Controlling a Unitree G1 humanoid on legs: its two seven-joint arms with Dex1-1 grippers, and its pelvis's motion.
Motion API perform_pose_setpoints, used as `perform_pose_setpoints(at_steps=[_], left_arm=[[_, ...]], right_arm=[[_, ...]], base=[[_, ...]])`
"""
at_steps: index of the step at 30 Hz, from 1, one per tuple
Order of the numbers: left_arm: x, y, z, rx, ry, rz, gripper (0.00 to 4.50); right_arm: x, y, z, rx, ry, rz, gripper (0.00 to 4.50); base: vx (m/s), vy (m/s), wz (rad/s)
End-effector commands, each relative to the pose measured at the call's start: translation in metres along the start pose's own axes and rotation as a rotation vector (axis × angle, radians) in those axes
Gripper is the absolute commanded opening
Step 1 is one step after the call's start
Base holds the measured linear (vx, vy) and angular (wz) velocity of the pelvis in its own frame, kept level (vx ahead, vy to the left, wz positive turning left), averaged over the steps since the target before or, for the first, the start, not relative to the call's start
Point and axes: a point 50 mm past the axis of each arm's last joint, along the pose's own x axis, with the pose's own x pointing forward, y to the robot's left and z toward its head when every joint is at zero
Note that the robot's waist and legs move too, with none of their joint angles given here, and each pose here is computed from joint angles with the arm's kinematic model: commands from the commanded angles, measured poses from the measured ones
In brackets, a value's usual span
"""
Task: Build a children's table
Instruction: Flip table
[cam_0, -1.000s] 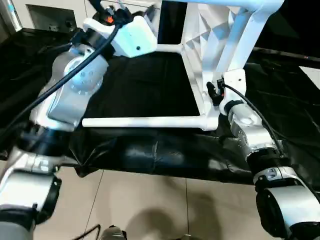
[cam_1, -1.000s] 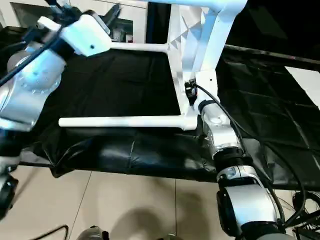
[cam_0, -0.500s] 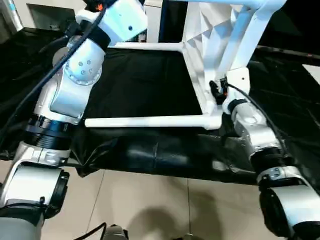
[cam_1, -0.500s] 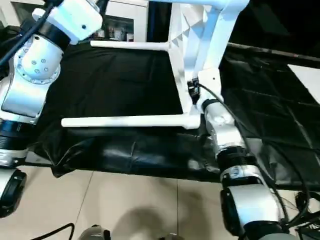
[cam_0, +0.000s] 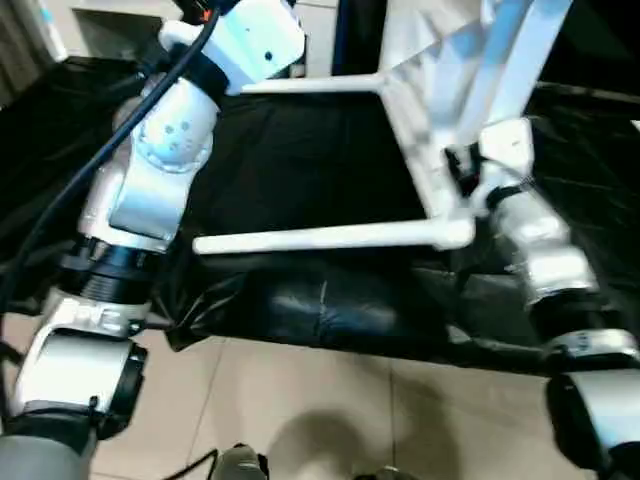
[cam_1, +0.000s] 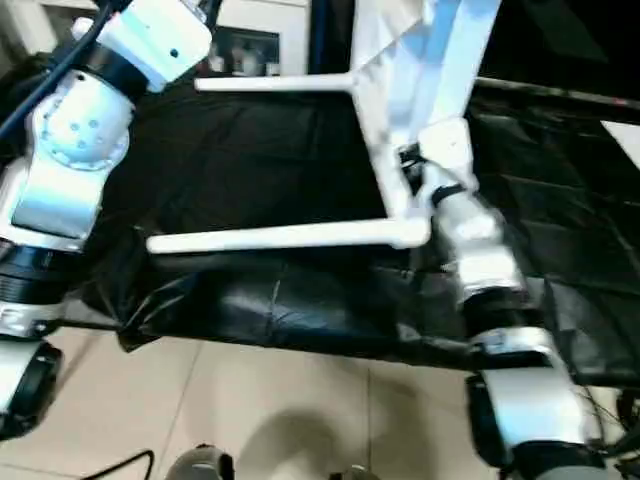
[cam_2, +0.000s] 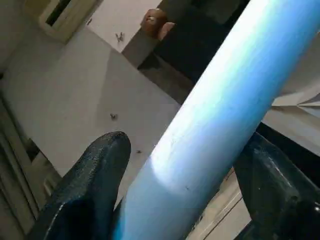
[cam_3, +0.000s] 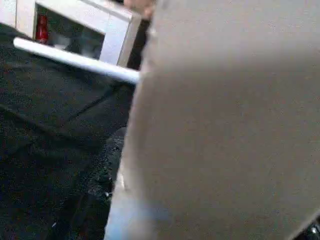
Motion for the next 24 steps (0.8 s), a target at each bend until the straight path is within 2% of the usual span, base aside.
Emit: perform_pose_setpoints(at_steps=[1, 2, 3, 6, 7, 8, 9, 12, 18, 20, 21, 24], left_arm=[[-0.01, -0.004, -0.02, -0.158, 0.105, 0.032, 3.19], [-0.011, -0.004, -0.021, -0.168, 0.114, 0.036, 3.19], [-0.014, -0.003, -0.025, -0.197, 0.141, 0.05, 3.15], [-0.016, -0.003, -0.029, -0.222, 0.162, 0.059, 3.1], [-0.02, -0.004, -0.033, -0.277, 0.199, 0.075, 3.03], [-0.02, -0.005, -0.034, -0.278, 0.199, 0.075, 3.01], [-0.026, -0.011, -0.041, -0.363, 0.262, 0.073, 3.0], [-0.029, -0.016, -0.043, -0.392, 0.29, 0.05, 2.96], [-0.046, -0.051, -0.053, -0.567, 0.42, -0.036, 2.74], [-0.048, -0.055, -0.054, -0.582, 0.439, -0.041, 2.7], [-0.054, -0.064, -0.057, -0.615, 0.475, -0.052, 2.63], [-0.067, -0.083, -0.064, -0.664, 0.558, -0.08, 2.45]], right_arm=[[0.001, -0.027, 0.037, -0.121, -0.112, -0.049, 2.13], [0.0, -0.031, 0.04, -0.134, -0.117, -0.047, 2.13], [-0.002, -0.039, 0.05, -0.204, -0.131, -0.035, 2.11], [-0.003, -0.044, 0.057, -0.252, -0.139, -0.022, 2.1], [-0.004, -0.049, 0.065, -0.29, -0.144, -0.007, 2.1], [-0.004, -0.05, 0.065, -0.291, -0.145, -0.006, 2.09], [-0.006, -0.058, 0.08, -0.364, -0.144, 0.036, 2.09], [-0.007, -0.06, 0.088, -0.394, -0.139, 0.063, 2.09], [-0.005, -0.071, 0.117, -0.555, -0.074, 0.191, 2.05], [-0.005, -0.073, 0.12, -0.581, -0.059, 0.207, 2.05], [-0.005, -0.076, 0.127, -0.638, -0.034, 0.23, 2.05], [-0.002, -0.081, 0.139, -0.728, 0.004, 0.249, 2.05]], base=[[0.0, 0.0, 0.0], [0.0, 0.0, 0.0], [0.0, 0.0, 0.0], [0.0, 0.0, 0.0], [0.0, 0.0, 0.0], [0.0, 0.0, 0.0], [0.0, 0.0, 0.0], [0.0, 0.0, 0.0], [0.0, 0.0, 0.0], [0.0, 0.0, 0.0], [0.0, 0.0, 0.0], [0.0, 0.0, 0.0]])
